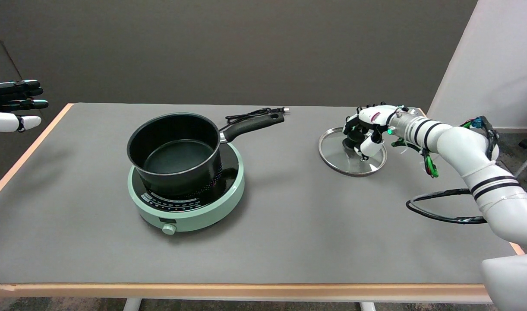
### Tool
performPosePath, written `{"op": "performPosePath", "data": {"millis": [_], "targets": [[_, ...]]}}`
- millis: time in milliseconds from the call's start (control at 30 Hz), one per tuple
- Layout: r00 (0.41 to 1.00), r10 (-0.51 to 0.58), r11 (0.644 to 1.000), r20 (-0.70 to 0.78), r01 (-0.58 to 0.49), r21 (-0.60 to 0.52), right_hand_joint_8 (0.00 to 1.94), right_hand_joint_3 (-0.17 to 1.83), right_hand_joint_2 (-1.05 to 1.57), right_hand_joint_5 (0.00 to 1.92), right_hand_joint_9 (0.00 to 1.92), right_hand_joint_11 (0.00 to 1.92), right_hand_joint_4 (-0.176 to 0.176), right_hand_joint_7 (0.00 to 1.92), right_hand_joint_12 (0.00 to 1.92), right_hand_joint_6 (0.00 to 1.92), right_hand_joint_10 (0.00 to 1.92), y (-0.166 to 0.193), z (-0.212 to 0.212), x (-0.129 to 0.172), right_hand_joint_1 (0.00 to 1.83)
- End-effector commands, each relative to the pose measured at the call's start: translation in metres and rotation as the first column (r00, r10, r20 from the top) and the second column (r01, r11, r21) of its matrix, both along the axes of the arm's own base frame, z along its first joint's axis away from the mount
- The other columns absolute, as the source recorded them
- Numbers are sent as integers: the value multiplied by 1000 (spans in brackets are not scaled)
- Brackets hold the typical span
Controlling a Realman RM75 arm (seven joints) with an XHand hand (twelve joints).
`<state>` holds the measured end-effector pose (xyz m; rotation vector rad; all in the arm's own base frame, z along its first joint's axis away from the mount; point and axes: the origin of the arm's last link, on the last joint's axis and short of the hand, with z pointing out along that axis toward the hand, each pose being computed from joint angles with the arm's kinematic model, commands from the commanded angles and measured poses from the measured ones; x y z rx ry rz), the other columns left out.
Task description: Pick up the pot lid.
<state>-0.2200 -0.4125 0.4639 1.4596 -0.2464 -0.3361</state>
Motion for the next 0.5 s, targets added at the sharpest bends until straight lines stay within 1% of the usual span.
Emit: {"op": "performPosePath", "data": {"millis": [33,100,267,300,333,367,433,500], "targets": [[1000,-1,1000,12,1,6,260,934,684,553,595,239,124,608,1063,422,594,-1,-2,-1,950],[1000,-7,1000,26,7,-8,264,932,686,549,595,232,123,608,1075,422,601,0,1,-6,948],[1000,-6,1000,21,5,5,271,930,690,547,601,222,121,609,1095,421,614,-1,-3,-4,947],[1000,-6,1000,21,6,5,269,868,695,561,611,217,117,615,1118,395,599,-1,-3,-4,1004],[1000,-6,1000,20,6,6,272,926,693,544,606,220,115,617,1111,417,622,-2,-4,-4,944],[1000,-6,1000,20,6,6,278,928,698,541,615,216,113,628,1121,419,637,-2,-4,-4,936],[1000,-6,1000,20,6,6,319,912,706,558,621,206,122,656,1155,446,686,-2,-4,-4,932],[1000,-6,1000,20,6,6,407,776,763,605,620,180,135,695,1216,512,799,-2,-4,-4,979]]}}
